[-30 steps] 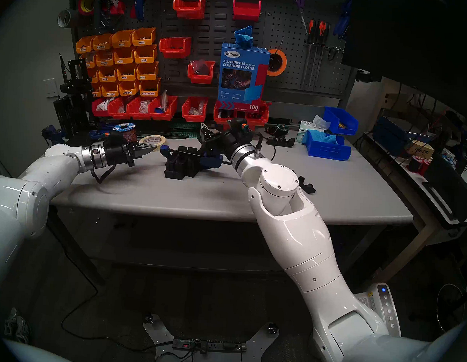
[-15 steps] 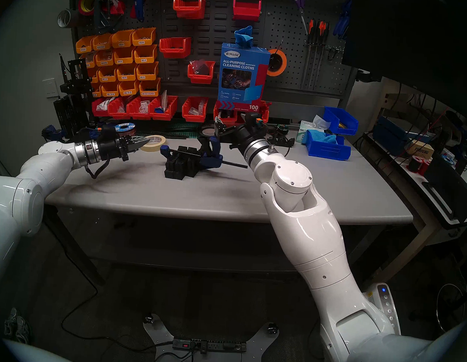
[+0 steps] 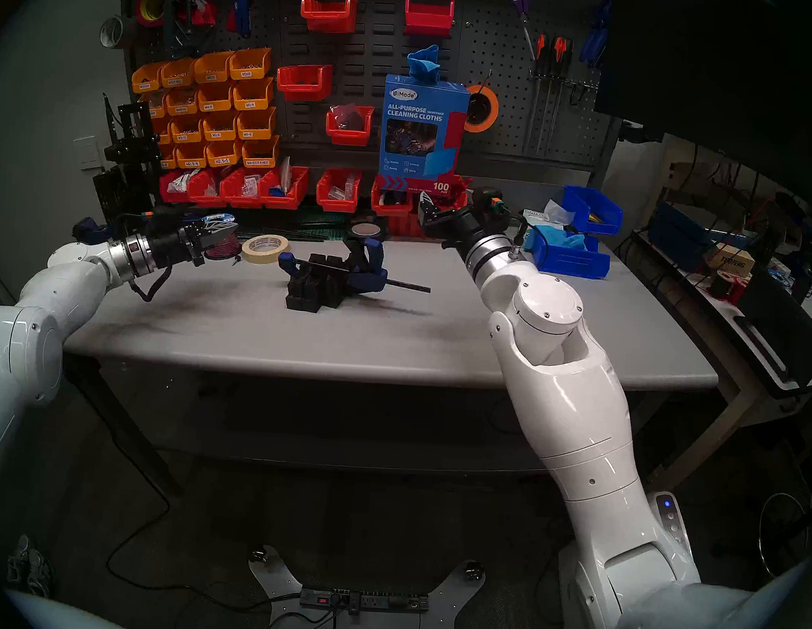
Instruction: Clamp the two 3D printed pieces together with the clamp
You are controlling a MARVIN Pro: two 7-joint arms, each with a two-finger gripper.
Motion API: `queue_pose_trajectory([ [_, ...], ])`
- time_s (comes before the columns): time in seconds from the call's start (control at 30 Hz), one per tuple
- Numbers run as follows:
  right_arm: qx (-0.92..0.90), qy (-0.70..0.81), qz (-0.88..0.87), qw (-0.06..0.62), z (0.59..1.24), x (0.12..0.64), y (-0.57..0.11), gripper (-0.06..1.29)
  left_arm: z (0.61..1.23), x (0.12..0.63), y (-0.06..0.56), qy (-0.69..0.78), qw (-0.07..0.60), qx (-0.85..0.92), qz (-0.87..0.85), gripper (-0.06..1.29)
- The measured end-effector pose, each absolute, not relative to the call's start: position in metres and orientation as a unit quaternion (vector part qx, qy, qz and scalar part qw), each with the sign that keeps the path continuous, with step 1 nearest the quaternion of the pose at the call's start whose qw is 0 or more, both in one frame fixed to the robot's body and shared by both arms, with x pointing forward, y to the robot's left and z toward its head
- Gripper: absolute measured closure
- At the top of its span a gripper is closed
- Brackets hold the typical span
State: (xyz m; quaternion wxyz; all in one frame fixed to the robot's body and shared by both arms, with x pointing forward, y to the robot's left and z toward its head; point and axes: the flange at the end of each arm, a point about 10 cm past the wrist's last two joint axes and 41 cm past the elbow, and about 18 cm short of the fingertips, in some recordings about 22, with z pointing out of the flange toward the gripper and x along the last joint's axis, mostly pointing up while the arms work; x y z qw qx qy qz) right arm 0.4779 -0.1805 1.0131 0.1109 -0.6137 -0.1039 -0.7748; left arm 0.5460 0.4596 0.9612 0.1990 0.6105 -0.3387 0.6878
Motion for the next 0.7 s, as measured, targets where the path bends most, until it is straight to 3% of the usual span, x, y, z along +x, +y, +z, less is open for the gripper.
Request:
queue_pose_trajectory([
  [0.7,-0.617,-0.081,-0.777,0.095,1.011,0.468,-0.201,-0.01,0.967,0.542,0.473,-0.323,0.185,0.602,0.706,1.25],
])
